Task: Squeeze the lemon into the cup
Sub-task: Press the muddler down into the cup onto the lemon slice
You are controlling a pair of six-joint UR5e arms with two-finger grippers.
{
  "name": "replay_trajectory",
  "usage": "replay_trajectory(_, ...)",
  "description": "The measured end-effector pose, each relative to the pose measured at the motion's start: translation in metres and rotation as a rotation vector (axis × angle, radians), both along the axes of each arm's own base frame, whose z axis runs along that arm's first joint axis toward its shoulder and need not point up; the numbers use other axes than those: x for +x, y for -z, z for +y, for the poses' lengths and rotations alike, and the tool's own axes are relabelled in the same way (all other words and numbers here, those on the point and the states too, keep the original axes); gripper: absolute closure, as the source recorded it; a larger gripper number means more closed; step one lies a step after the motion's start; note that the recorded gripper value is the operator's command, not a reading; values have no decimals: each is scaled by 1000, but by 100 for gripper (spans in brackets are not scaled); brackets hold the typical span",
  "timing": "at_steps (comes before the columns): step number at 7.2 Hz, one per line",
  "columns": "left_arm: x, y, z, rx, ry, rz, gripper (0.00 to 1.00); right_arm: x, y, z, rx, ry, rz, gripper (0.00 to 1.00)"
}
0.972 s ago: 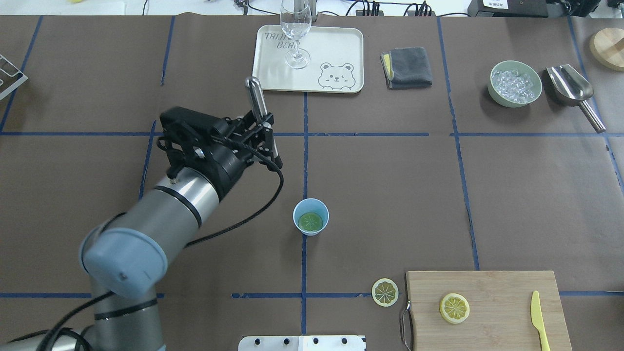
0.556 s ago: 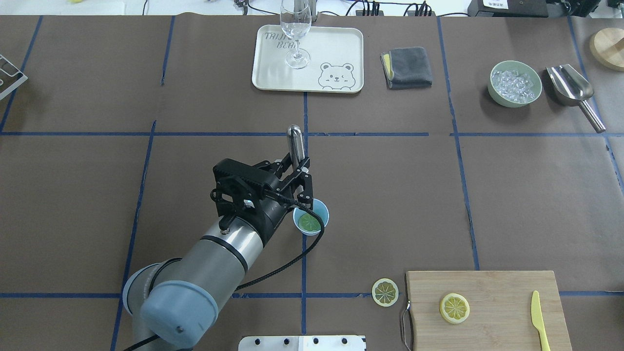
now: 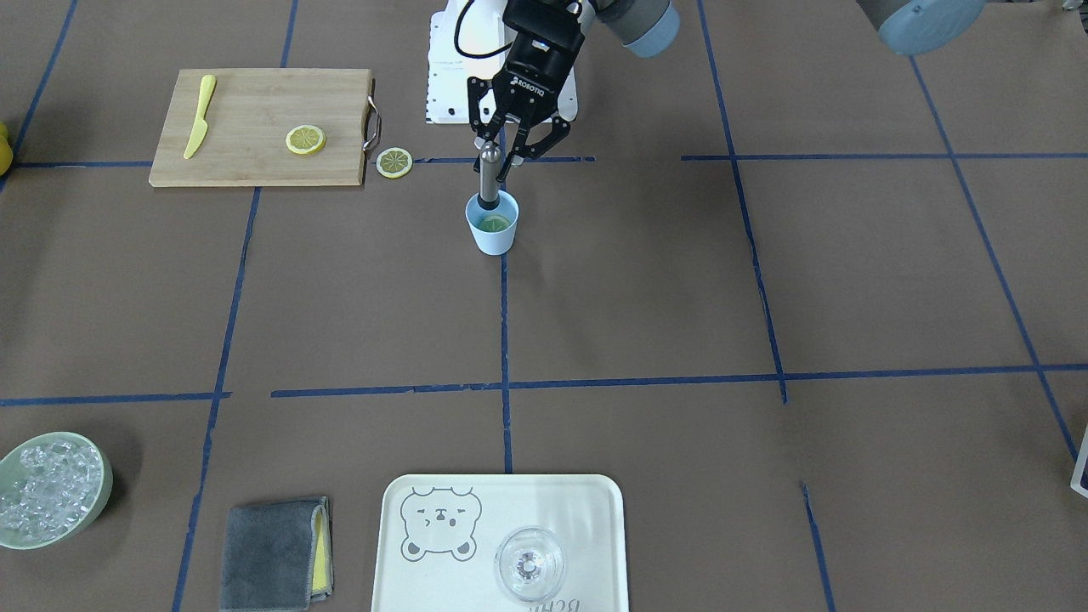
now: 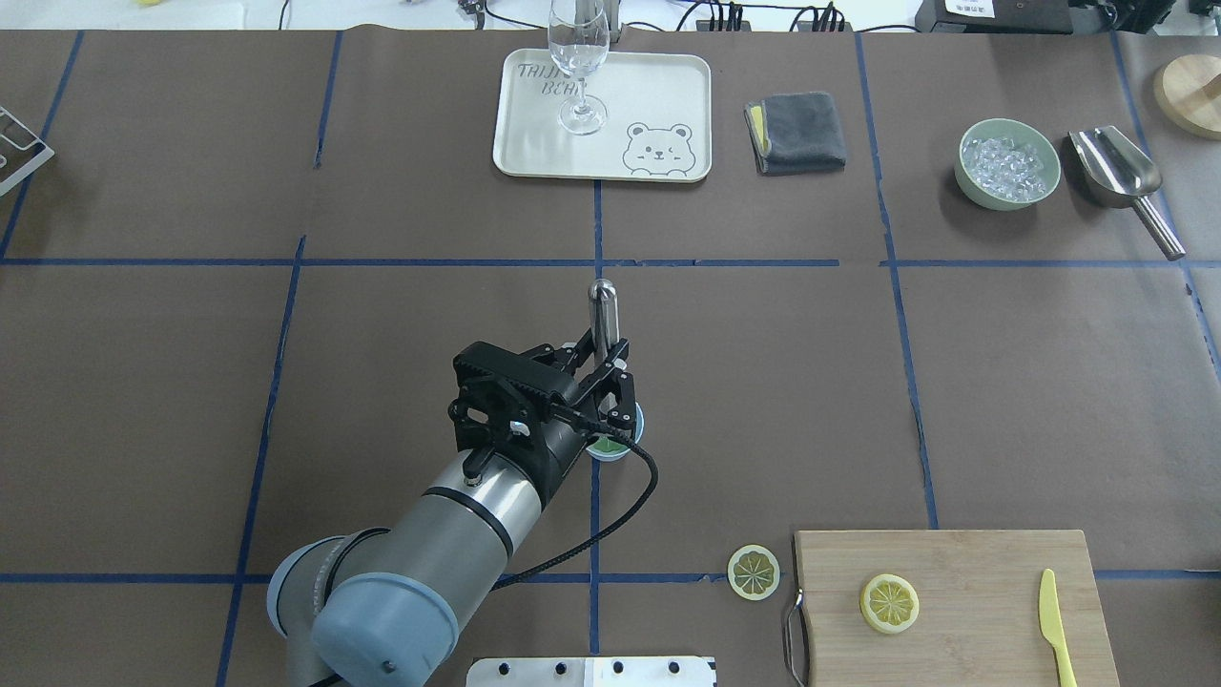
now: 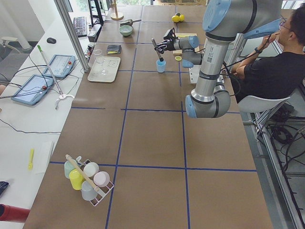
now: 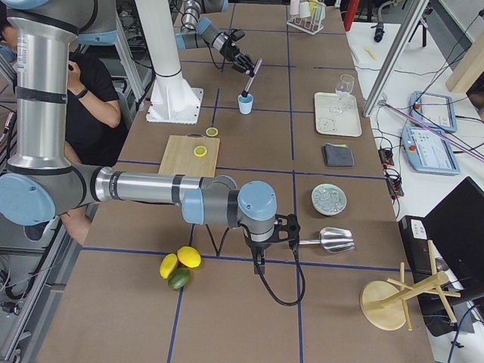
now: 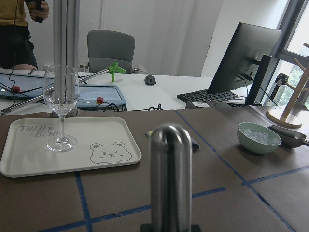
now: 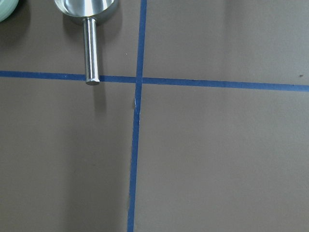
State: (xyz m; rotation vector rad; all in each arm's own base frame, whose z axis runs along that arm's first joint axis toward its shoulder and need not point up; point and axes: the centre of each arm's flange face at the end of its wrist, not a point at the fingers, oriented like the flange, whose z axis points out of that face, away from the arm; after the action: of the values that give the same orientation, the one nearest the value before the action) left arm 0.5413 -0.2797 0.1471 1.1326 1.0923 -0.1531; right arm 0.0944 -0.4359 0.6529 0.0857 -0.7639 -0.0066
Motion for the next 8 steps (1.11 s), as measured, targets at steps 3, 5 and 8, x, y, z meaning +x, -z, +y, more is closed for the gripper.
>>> replay_trajectory(3, 26, -17, -2, -8, -3, -21, 100, 0, 1, -1, 1, 0, 0, 0)
replay_trajectory(5, 41, -33, -2, -11, -5, -30, 100, 0, 2, -1, 4, -1, 0, 0)
replay_trajectory(8, 35, -26, -1, 4, -15, -11, 100, 3, 4, -2, 10, -6, 0, 0)
